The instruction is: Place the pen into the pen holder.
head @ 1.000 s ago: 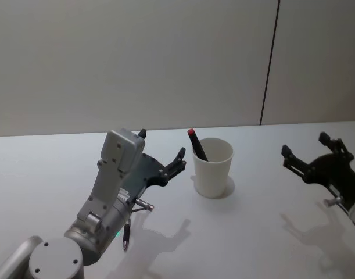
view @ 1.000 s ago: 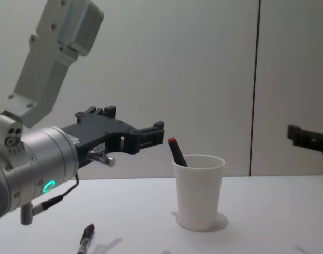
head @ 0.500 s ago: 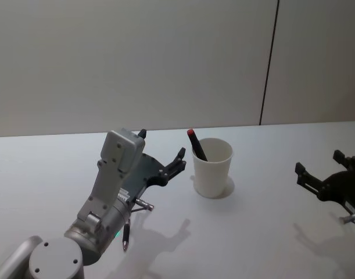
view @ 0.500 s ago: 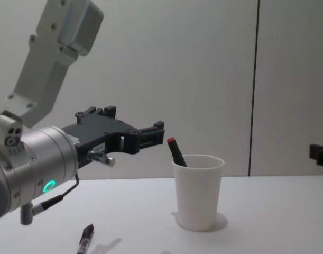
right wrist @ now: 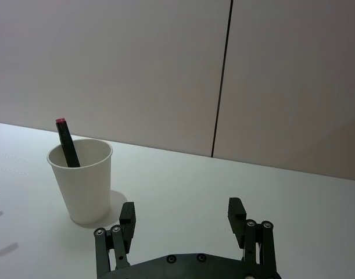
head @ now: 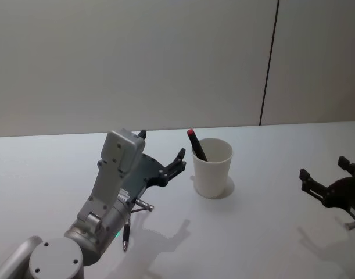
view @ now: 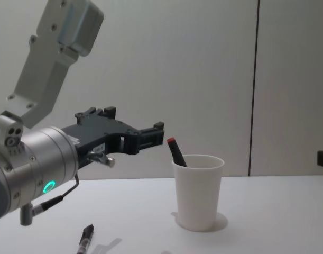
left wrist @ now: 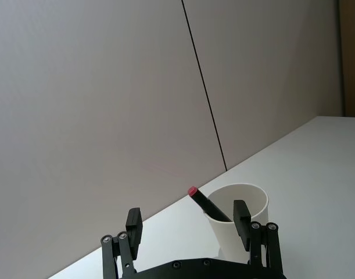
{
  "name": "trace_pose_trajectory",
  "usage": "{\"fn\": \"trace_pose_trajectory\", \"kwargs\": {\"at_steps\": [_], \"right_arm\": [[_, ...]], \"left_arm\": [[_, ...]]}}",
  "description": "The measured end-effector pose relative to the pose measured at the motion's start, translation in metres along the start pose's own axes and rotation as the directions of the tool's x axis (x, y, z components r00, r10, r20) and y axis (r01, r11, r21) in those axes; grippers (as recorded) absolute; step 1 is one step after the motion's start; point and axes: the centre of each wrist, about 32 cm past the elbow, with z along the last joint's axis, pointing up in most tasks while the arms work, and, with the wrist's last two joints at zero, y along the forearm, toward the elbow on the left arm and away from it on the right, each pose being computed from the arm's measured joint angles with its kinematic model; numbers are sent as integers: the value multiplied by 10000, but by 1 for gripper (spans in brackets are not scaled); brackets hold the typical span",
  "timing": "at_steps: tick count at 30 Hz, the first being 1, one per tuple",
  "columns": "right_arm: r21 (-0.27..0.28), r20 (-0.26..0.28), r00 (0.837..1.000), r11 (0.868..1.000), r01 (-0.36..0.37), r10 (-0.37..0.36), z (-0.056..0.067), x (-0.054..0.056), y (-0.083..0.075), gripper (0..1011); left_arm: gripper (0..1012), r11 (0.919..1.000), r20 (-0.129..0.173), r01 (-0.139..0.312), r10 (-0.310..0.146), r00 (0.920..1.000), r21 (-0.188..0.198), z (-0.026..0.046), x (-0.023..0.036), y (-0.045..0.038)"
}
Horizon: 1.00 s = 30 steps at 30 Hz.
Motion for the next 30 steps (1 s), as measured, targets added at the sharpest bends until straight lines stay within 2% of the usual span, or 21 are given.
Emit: {"fn": "trace_pose_trajectory", "kwargs": {"at_steps": [7, 12, 14, 18, 22, 25, 30], "right_arm": [[-65, 3, 10000, 10000, 17, -17, 1, 0, -19, 1001], [-92, 8, 10000, 10000, 27, -27, 2, 1, -28, 1001], [-99, 8, 10000, 9999, 27, -27, 2, 0, -30, 1001], [-111, 8, 10000, 9999, 30, -30, 4, 1, -34, 1001], [-118, 5, 10000, 9999, 32, -32, 4, 1, -37, 1001], [-122, 2, 10000, 9999, 34, -34, 4, 0, -39, 1001], [-128, 5, 10000, 9999, 37, -37, 5, 0, -40, 1001]], "left_arm": [[1003, 9997, 38, -49, 48, 10000, 248, 14, 2, 8], [1003, 9973, 223, -205, 190, 9996, 705, 38, 26, 23], [1003, 9968, 253, -229, 210, 9995, 770, 43, 31, 26], [1003, 9923, 414, -379, 332, 9986, 1181, 66, 58, 35], [1003, 9862, 485, -526, 455, 9978, 1568, 86, 78, 39], [1003, 9775, 509, -693, 603, 9969, 1993, 102, 97, 40], [1003, 9651, 478, -859, 764, 9959, 2474, 120, 115, 33]]}}
